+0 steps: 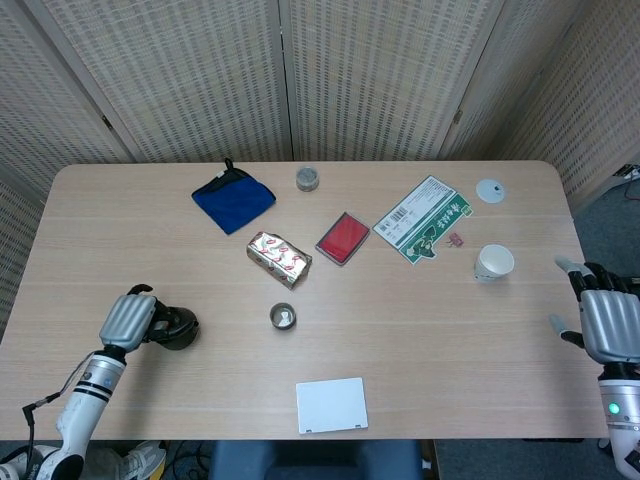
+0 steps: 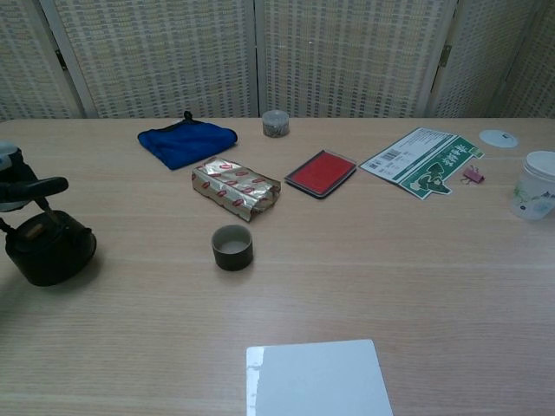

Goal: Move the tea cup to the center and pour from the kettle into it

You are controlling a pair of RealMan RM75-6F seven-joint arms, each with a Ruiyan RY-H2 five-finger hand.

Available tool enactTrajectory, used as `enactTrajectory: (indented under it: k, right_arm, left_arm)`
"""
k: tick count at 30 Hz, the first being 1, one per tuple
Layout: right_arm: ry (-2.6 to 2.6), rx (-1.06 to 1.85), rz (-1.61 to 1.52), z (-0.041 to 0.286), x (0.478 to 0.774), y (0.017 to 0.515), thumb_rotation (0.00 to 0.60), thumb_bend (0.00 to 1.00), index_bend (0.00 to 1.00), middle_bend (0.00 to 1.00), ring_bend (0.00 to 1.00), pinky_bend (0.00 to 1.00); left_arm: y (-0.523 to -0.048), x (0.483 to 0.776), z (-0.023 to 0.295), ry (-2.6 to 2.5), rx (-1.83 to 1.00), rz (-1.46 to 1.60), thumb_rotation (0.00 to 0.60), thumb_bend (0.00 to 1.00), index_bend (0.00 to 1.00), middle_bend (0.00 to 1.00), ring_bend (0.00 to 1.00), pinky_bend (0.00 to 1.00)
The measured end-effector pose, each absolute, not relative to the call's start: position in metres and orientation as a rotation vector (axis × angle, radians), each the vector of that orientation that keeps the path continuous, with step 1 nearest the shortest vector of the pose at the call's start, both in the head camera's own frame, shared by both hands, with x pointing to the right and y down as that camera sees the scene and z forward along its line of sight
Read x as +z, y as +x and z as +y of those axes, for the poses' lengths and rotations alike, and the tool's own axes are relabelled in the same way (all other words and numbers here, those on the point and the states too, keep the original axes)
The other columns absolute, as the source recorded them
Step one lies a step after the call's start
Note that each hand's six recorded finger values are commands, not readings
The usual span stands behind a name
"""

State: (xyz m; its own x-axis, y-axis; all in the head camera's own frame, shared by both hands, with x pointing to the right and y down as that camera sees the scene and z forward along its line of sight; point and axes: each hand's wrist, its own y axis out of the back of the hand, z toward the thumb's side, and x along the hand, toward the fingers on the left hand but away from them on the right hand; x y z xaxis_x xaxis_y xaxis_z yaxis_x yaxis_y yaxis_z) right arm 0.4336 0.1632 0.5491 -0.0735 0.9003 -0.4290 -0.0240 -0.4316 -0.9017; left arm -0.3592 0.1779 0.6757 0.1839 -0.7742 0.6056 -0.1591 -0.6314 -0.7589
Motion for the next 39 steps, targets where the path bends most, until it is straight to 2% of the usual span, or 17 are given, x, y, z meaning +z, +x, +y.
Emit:
enactTrajectory:
  k: [6,11,12,14,16,27,39]
  right_arm:
    - [-1.462,1.601,-0.990,0.164,0.548,0.435,0.600,0.21,0.19,0.25,0.14,0.24]
    - [-1.458,1.602,-0.995,0.165,0.546,0.436,0.600,0.21,0.19,0.25,0.14,0.24]
    - [-1.457,1.602,-0.997,0.165,0.546,0.437,0.600,0.21,0.19,0.25,0.14,0.24]
    - [-1.456,1.602,-0.999,0.166,0.545,0.437,0.600,0.21,0.19,0.25,0.14,0.24]
    - [-1.453,1.603,-1.001,0.166,0.545,0.438,0.600,0.21,0.19,0.25,0.14,0.24]
    - [-1.448,1.599,-1.010,0.167,0.542,0.439,0.600,0.21,0.19,0.25,0.14,0.24]
    - [-1.447,1.598,-1.017,0.168,0.540,0.440,0.600,0.21,0.19,0.25,0.14,0.24]
  left_arm:
    - [-0.360,0.672,0.171,-1.870,-1.463,0.928,0.068,0.15,1.00,1.00,0.95,0.45]
    - [-0.359,0.669,0.165,-1.822,-1.456,0.966,0.127,0.19,1.00,1.00,0.97,0.56]
    - [-0.359,0.669,0.165,-1.814,-1.455,0.969,0.160,0.19,1.00,1.00,0.97,0.57]
    - [-0.358,0.668,0.163,-1.800,-1.452,0.978,0.264,0.22,1.00,1.00,0.97,0.60]
    - [-0.358,0.668,0.162,-1.787,-1.449,0.986,0.306,0.23,1.00,1.00,0.98,0.62]
    - [-0.358,0.664,0.156,-1.734,-1.435,1.036,0.315,0.27,1.00,1.00,1.00,0.72]
    - [-0.356,0.663,0.157,-1.735,-1.422,1.040,0.364,0.35,1.00,1.00,1.00,0.73]
